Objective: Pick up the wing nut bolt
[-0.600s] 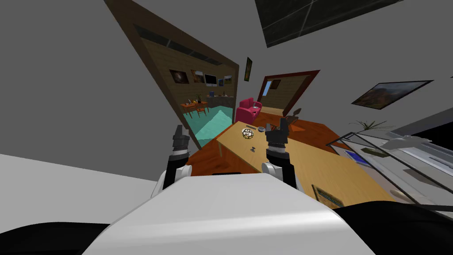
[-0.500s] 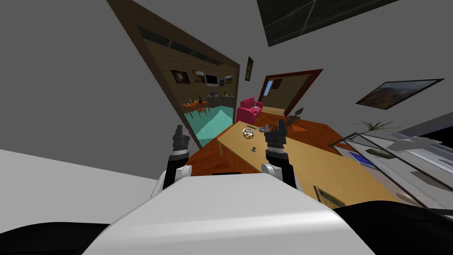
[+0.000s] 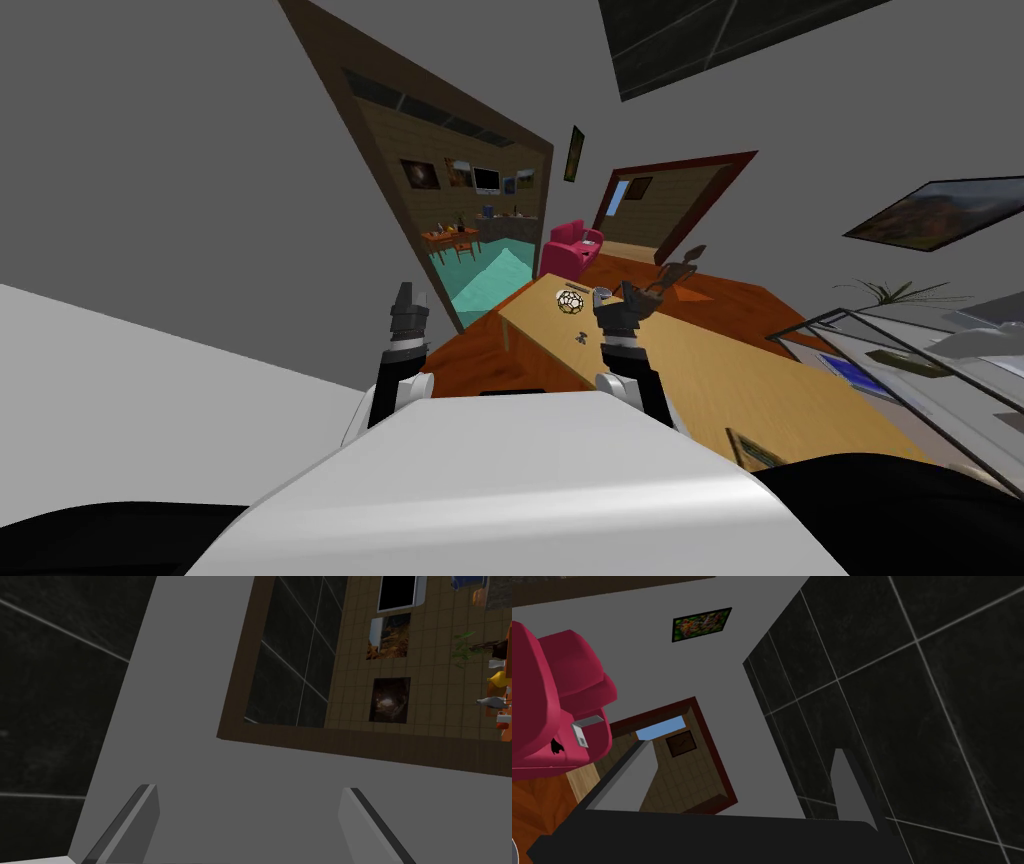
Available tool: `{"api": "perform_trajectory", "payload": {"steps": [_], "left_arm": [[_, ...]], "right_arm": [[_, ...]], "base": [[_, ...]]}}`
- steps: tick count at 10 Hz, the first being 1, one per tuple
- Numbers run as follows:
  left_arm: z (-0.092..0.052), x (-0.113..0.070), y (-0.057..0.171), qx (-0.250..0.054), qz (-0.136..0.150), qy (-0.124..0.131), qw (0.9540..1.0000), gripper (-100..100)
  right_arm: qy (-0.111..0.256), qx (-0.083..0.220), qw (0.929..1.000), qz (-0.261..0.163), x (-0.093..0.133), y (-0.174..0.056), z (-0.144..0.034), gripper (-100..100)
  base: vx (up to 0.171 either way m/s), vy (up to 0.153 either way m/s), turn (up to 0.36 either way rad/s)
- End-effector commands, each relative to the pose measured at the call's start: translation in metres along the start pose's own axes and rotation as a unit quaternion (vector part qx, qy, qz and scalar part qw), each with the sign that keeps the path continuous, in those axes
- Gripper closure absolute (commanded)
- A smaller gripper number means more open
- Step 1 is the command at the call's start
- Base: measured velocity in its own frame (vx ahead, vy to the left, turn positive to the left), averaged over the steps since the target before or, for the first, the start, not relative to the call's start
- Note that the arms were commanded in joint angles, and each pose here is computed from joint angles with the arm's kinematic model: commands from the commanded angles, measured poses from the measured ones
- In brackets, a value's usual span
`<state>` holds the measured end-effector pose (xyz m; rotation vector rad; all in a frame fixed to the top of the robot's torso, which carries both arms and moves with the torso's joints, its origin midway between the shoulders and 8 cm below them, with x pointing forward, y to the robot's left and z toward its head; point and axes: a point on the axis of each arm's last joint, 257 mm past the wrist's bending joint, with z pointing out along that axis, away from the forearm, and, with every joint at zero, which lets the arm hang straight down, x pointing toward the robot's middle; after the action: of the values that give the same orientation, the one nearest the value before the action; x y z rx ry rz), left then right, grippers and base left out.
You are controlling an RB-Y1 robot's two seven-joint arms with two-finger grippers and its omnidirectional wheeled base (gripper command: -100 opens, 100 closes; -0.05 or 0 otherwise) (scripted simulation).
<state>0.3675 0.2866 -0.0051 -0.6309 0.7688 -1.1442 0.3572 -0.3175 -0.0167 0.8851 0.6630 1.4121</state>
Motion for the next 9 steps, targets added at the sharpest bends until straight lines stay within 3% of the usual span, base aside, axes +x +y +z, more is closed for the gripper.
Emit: {"api": "perform_trajectory", "payload": {"steps": [1, 2, 4, 5, 6, 7, 8, 9], "left_arm": [[0.0, 0.0, 0.0, 0.0, 0.0, 0.0, 1.0, 0], [0.0, 0.0, 0.0, 0.0, 0.0, 0.0, 1.0, 0], [0.0, 0.0, 0.0, 0.0, 0.0, 0.0, 1.0, 0], [0.0, 0.0, 0.0, 0.0, 0.0, 0.0, 1.0, 0], [0.0, 0.0, 0.0, 0.0, 0.0, 0.0, 1.0, 0], [0.0, 0.0, 0.0, 0.0, 0.0, 0.0, 1.0, 0], [0.0, 0.0, 0.0, 0.0, 0.0, 0.0, 1.0, 0], [0.0, 0.0, 0.0, 0.0, 0.0, 0.0, 1.0, 0]], "right_arm": [[-0.01, 0.039, 0.9986, 0.033, -0.015, -0.025, -0.01, -100], [-0.01, 0.039, 0.9985, 0.037, -0.015, -0.025, -0.01, -100], [-0.028, 0.091, 0.9926, 0.075, -0.037, -0.061, -0.024, -100], [-0.03, 0.09, 0.9917, 0.087, -0.038, -0.061, -0.024, -100], [-0.044, 0.117, 0.9861, 0.109, -0.052, -0.079, -0.033, -100], [-0.044, 0.117, 0.9857, 0.113, -0.052, -0.079, -0.033, -100], [-0.06, 0.144, 0.978, 0.138, -0.067, -0.097, -0.043, -100], [-0.061, 0.144, 0.9776, 0.141, -0.067, -0.097, -0.043, -100]], "base": [[-0.015, 0.077, 0.119], [-0.012, 0.053, 0.022], [-0.012, 0.057, 0.127], [-0.007, 0.045, 0.065], [0.0, 0.048, 0.123], [-0.003, 0.033, 0.059], [-0.006, 0.035, 0.124], [-0.002, 0.027, 0.064]]}}
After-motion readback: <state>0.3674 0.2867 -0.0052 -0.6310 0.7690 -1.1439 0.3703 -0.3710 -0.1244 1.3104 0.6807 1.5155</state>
